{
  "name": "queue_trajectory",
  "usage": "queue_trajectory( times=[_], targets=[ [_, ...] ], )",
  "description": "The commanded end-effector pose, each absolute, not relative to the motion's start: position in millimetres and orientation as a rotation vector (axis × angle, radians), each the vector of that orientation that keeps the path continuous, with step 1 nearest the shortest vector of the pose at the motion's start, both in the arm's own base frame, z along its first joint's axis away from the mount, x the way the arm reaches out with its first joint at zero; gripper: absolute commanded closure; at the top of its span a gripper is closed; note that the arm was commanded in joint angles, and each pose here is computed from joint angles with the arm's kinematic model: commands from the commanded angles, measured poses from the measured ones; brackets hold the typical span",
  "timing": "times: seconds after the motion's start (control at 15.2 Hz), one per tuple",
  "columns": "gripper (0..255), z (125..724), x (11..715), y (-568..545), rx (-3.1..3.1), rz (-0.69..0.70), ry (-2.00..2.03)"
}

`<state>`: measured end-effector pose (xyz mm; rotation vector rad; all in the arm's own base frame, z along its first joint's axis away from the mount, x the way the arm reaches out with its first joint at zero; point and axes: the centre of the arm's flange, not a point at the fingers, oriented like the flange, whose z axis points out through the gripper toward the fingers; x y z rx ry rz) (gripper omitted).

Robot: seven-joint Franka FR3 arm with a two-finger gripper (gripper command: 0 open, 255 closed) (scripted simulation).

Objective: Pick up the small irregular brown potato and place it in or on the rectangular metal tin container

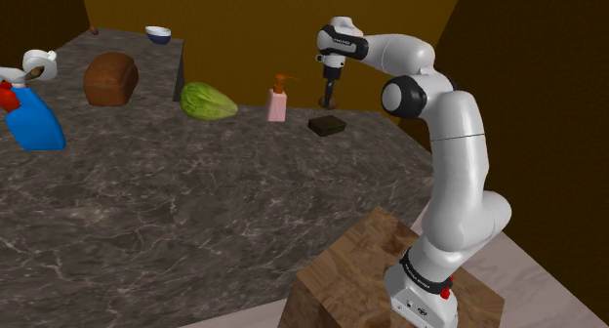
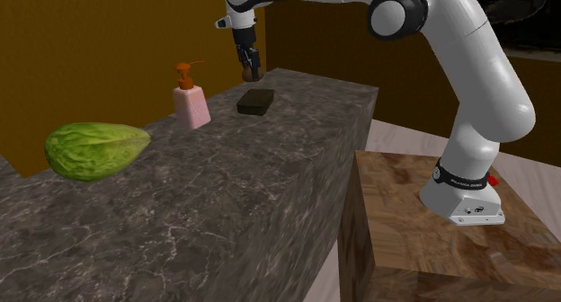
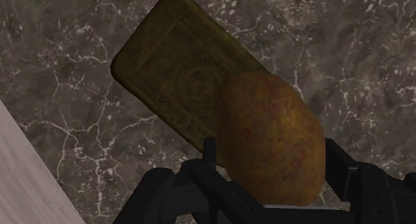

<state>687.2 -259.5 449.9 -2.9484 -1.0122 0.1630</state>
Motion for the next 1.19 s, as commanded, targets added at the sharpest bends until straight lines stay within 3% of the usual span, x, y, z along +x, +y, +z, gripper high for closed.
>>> queue_trajectory(
  times=[0.0,1.12],
  targets=[
    [255,448.8,690.1,-285.1,-2.947,0.163,-1.014],
    [255,377.2,690.9,-305.4,-2.947,0.163,-1.014]
  ],
)
